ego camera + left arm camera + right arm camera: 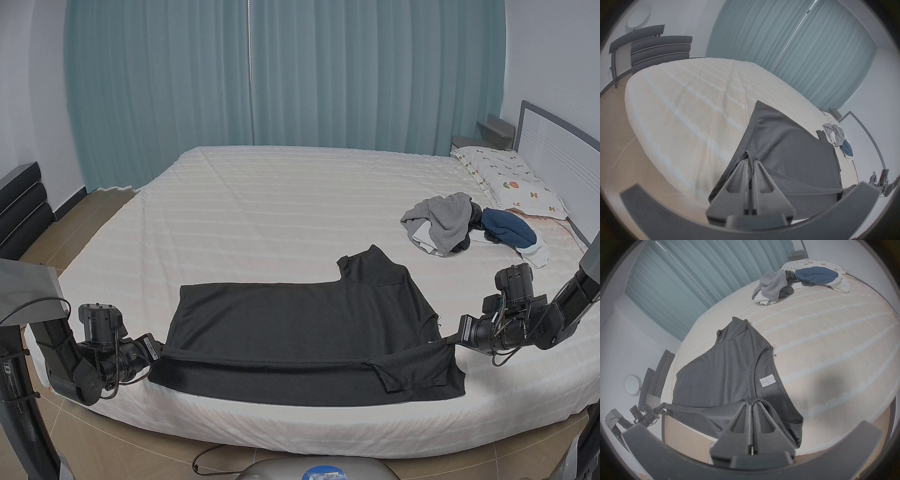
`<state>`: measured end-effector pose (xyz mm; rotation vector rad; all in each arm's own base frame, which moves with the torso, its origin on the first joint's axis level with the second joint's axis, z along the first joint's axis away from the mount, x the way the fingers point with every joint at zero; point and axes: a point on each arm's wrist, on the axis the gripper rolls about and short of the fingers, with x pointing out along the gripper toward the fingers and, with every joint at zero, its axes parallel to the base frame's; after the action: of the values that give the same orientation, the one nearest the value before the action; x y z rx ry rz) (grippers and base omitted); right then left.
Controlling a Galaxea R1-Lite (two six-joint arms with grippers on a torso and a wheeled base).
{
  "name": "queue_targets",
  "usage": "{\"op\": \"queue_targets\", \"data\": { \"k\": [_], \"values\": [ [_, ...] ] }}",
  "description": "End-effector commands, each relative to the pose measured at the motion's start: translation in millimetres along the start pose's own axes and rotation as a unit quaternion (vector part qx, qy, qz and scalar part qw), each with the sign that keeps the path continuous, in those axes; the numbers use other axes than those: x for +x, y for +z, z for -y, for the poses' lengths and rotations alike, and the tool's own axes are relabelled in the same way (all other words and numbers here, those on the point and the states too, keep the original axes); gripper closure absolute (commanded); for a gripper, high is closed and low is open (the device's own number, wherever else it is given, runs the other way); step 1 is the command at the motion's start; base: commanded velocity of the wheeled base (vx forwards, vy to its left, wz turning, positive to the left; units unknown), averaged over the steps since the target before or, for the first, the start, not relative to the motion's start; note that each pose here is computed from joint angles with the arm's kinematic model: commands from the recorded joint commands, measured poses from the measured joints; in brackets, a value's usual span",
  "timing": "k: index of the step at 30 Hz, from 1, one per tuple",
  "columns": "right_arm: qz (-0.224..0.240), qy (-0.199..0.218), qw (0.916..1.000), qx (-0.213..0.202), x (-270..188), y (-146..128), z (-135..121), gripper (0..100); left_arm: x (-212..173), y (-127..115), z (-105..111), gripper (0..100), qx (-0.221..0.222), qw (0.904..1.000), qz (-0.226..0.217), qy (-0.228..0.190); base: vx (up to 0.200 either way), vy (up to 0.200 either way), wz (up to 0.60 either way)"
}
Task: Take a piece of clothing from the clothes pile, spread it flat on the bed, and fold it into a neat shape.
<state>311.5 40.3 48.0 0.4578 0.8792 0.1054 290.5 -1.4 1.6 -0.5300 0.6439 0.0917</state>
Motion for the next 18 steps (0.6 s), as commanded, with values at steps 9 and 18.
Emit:
{"op": "queue_targets", "data": {
  "k": [9, 18],
  "values": [
    [-0.019, -0.009, 0.9998, 0.006, 18, -3, 6, 100, 12, -5, -3, 100, -0.004, 0.9999, -0.011, 0.004, 0.0, 0.0, 0.0],
    [-0.03, -0.011, 0.9995, 0.008, 27, -7, 9, 100, 17, -7, -3, 0, -0.005, 0.9998, -0.017, 0.003, 0.0, 0.0, 0.0]
  ]
}}
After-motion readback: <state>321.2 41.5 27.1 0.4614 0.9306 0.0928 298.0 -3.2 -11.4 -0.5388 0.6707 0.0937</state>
